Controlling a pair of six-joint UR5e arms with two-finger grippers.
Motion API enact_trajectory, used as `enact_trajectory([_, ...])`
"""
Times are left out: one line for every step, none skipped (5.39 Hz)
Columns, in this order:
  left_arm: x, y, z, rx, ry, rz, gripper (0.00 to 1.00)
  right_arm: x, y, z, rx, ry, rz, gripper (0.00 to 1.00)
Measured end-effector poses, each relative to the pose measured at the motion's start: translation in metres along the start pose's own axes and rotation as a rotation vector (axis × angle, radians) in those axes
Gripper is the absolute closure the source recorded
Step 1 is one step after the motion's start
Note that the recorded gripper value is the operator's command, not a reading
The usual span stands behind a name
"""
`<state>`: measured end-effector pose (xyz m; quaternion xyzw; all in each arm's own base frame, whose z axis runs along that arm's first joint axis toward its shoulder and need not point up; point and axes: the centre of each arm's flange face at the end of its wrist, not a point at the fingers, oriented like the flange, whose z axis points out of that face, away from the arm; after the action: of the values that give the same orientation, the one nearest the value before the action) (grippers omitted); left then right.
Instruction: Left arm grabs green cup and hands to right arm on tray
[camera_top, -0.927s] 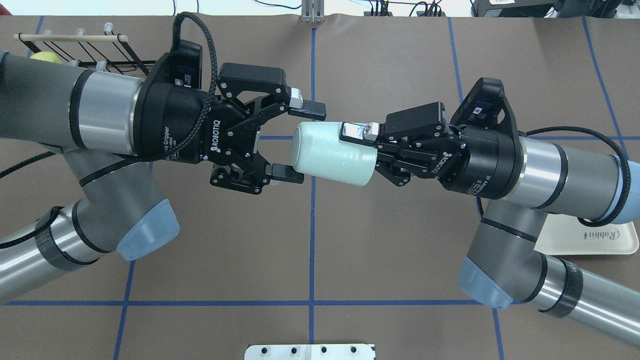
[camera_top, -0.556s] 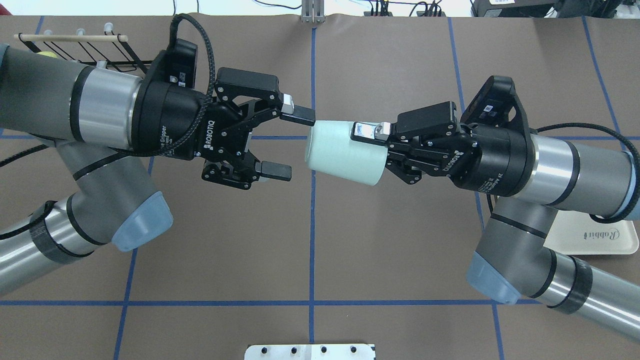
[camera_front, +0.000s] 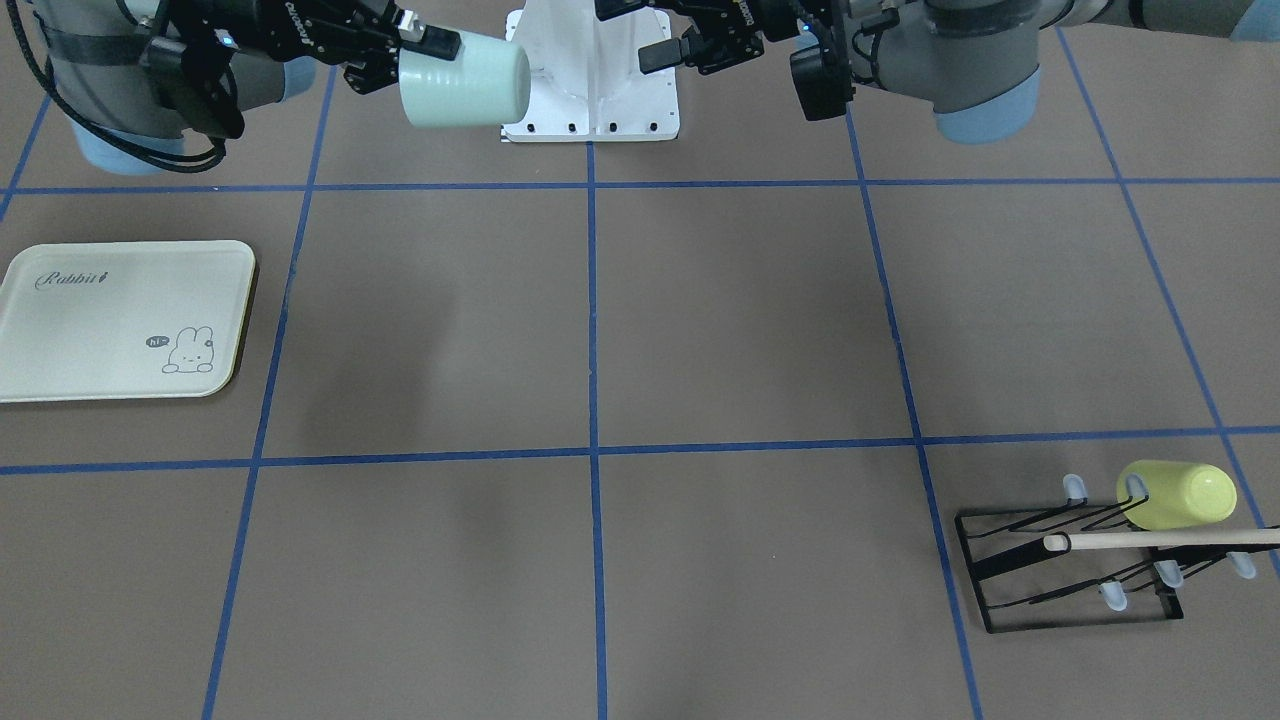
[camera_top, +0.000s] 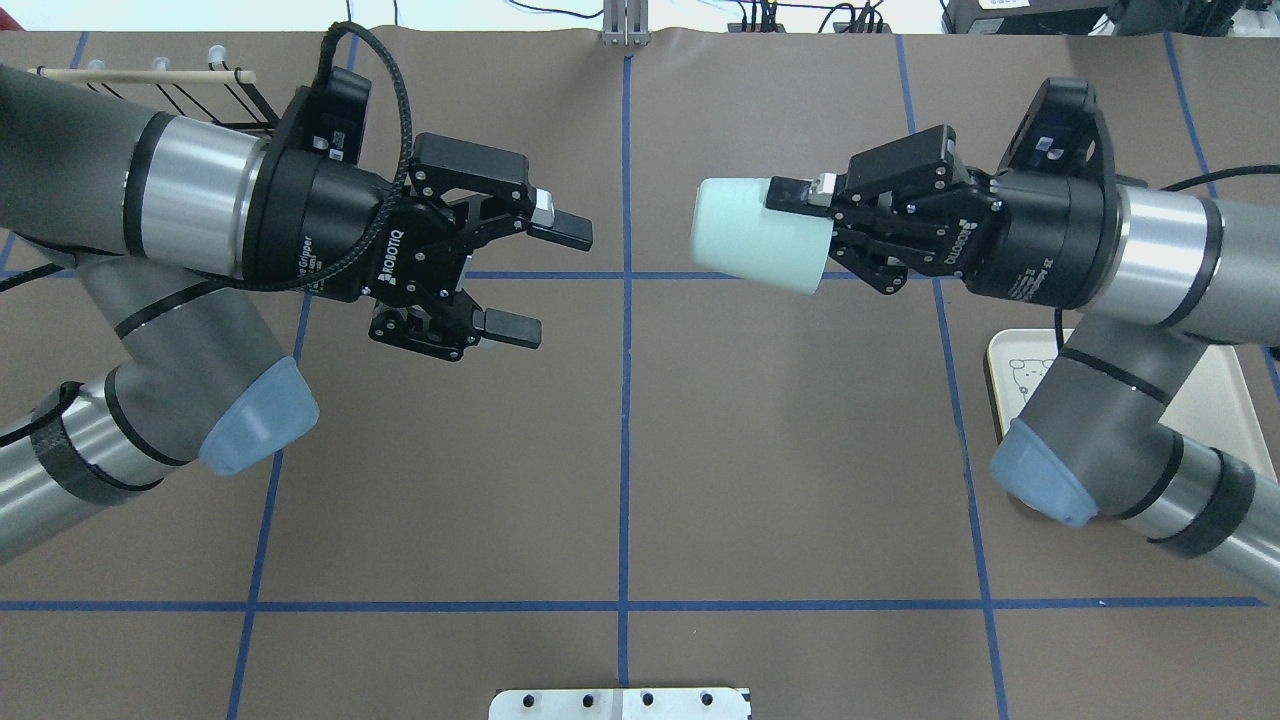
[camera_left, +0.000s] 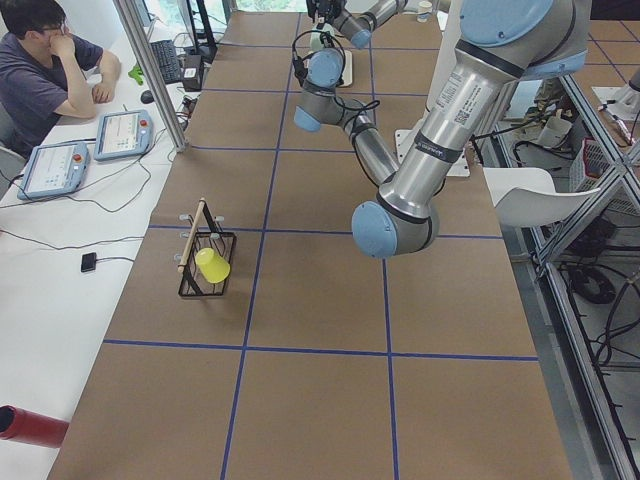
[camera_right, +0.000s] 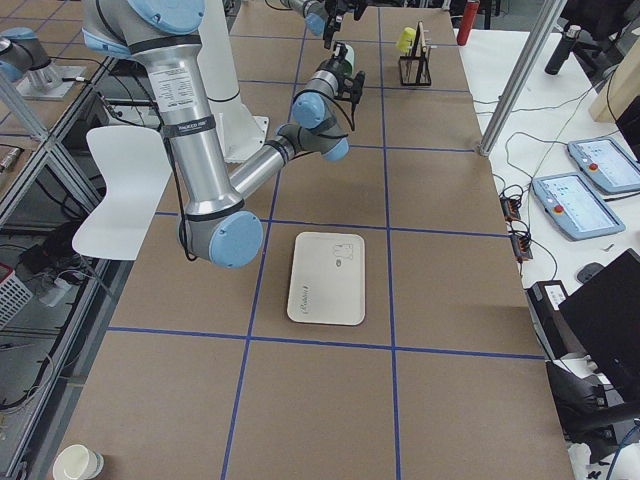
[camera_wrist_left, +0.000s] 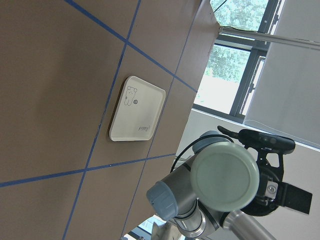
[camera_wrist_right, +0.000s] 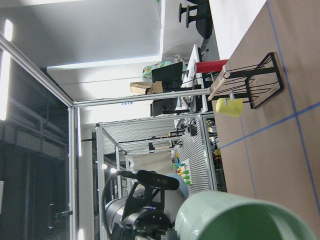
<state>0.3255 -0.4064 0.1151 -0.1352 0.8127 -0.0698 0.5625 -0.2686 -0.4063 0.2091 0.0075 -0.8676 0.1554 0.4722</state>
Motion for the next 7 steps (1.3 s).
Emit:
enact_trajectory([-0.008,-0.015,0.0,0.034,-0.036,0.023,0.0,-0.003,-0.027,-0.005,0.019,0.18,-0.018,1.0])
enact_trajectory([-0.019,-0.03,0.001,0.076,-0.097,0.054,0.0,-0.003,-0.048,-0.01,0.037,0.333,-0.035,1.0])
enact_trajectory([-0.024,-0.046,-0.003,0.132,-0.17,0.083,0.0,-0.007,-0.072,-0.023,0.062,0.461,-0.047,1.0])
enact_trajectory([-0.027,-0.064,-0.013,0.188,-0.246,0.118,0.0,-0.007,-0.093,-0.036,0.086,0.564,-0.068,1.0])
enact_trajectory([-0.036,-0.081,-0.021,0.223,-0.335,0.176,0.0,-0.002,-0.106,-0.042,0.104,0.658,-0.096,1.0])
enact_trajectory([-0.047,-0.097,-0.03,0.241,-0.422,0.245,0.0,0.004,-0.112,-0.046,0.119,0.768,-0.156,1.0])
enact_trajectory([-0.058,-0.111,-0.041,0.264,-0.501,0.302,0.0,0.013,-0.107,-0.053,0.134,0.904,-0.246,1.0])
